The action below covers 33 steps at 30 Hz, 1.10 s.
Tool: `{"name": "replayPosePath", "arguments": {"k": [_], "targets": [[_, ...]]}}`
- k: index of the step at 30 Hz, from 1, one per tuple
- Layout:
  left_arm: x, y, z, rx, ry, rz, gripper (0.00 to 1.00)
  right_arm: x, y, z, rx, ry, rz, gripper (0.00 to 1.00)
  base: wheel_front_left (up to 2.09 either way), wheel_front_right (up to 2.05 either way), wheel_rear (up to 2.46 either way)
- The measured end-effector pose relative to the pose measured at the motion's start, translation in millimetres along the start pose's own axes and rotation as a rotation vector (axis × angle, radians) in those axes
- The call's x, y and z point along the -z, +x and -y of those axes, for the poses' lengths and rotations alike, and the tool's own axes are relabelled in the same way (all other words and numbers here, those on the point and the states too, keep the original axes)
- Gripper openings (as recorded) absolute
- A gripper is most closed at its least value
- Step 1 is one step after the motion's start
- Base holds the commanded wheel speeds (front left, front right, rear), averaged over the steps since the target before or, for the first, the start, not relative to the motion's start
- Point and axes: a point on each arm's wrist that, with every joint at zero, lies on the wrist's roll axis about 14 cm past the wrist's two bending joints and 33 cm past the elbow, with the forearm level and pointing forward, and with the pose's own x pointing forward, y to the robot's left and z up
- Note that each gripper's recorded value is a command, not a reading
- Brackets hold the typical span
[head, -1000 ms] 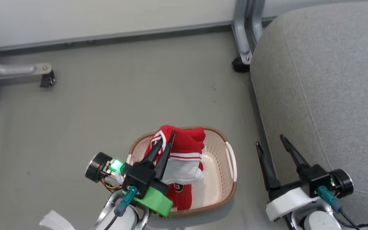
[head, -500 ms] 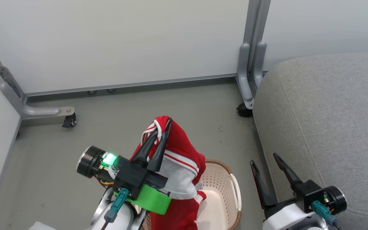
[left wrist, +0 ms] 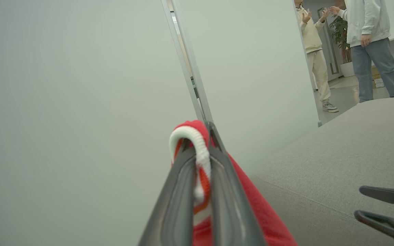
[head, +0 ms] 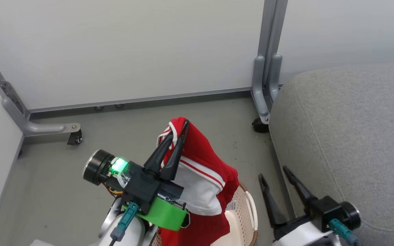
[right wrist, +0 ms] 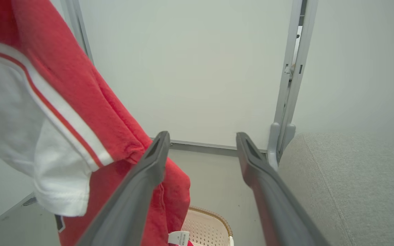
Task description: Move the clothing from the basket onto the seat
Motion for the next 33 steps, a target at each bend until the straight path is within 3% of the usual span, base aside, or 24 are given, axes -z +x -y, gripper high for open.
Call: {"name": "replayPosePath", "arguments": {"k": [6,14,24,25,26,27,33], "targets": [[-2.6,1.4,13.4,0.057,-0.011,0.01,0.0,-23.6,11.5,-58.1,-0.165,0.128,0.074,1.0,0.0,0.0,0.0],[-7.2,1.9,29.3,0.123,0.0,0.024,0.0,-42.0,26.4,-77.7,-0.256,0.124,0.125,1.0,0.0,0.0,0.0],[-24.5,4.2,26.6,0.126,0.014,0.076,0.0,24.8,14.8,-84.3,-0.306,0.119,-0.095,1.0,0.0,0.0,0.0],[-25.6,4.2,25.8,0.123,0.014,0.079,0.0,31.1,12.3,-86.3,-0.316,0.111,-0.115,0.78,0.0,0.0,0.0],[-26.2,4.3,25.1,0.122,0.015,0.081,0.0,34.7,10.8,-87.9,-0.323,0.102,-0.127,0.26,0.0,0.0,0.0],[-25.9,4.3,24.8,0.123,0.016,0.08,0.0,35.1,10.8,-88.1,-0.323,0.102,-0.128,0.0,0.0,0.0,0.0],[-20.4,4.4,24.1,0.13,0.017,0.067,0.0,30.8,14.2,-86.6,-0.311,0.104,-0.111,0.0,0.0,0.0,0.0]]}}
